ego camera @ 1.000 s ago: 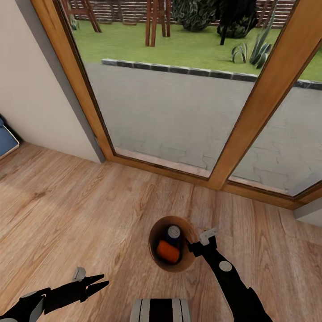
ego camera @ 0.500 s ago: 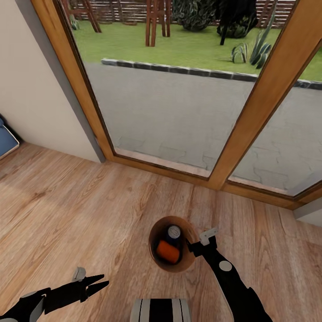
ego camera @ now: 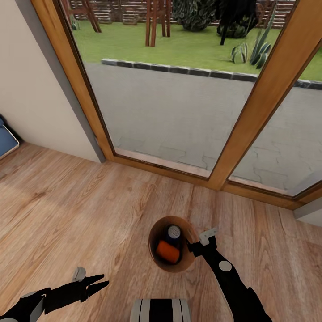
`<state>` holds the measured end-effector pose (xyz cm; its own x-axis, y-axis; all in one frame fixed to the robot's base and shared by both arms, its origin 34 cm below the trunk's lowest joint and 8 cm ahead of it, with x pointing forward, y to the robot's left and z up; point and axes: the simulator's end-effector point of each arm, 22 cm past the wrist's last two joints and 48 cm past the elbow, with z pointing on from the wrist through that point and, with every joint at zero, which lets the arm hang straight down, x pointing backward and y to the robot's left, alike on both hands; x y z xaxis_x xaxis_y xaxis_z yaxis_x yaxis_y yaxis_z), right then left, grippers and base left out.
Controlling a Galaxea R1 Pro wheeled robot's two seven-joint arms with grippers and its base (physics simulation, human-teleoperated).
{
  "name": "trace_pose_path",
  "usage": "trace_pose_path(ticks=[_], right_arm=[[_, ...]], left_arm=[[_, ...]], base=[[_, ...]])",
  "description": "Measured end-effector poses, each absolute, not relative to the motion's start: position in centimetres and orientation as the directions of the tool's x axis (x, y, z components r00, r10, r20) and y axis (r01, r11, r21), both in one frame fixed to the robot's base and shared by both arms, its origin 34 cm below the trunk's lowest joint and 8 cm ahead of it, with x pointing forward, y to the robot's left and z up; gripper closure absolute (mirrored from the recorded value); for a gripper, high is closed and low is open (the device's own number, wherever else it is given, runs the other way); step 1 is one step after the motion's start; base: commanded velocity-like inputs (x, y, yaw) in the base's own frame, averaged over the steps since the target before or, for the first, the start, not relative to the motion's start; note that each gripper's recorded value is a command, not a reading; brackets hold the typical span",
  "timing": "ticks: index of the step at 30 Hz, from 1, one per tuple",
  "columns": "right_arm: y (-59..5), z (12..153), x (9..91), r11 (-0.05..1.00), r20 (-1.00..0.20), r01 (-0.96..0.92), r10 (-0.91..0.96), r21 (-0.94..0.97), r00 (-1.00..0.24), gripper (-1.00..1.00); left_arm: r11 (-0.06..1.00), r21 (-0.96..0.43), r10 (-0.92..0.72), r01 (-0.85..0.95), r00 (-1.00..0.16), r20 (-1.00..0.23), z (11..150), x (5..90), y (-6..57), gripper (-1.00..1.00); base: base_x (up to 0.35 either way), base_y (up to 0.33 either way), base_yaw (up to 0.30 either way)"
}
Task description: Put the three can of soda from the living room inside the tash can in the kitchen.
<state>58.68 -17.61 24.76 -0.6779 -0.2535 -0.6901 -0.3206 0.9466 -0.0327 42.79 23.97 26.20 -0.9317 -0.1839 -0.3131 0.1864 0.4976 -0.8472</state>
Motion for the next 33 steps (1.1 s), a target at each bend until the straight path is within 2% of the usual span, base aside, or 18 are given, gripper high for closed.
trace_pose_path(ticks=[33], right_arm=[[-17.55, 24.76, 58.68, 0.946, -0.69, -0.322, -0.254, -0.033, -0.678, -1.0]], left_arm=[[0.497, -0.847, -0.185, 0.187, -0.931, -0.314, 26.22, 42.83, 23.94, -1.0]], base=[[0.0, 0.0, 0.0]])
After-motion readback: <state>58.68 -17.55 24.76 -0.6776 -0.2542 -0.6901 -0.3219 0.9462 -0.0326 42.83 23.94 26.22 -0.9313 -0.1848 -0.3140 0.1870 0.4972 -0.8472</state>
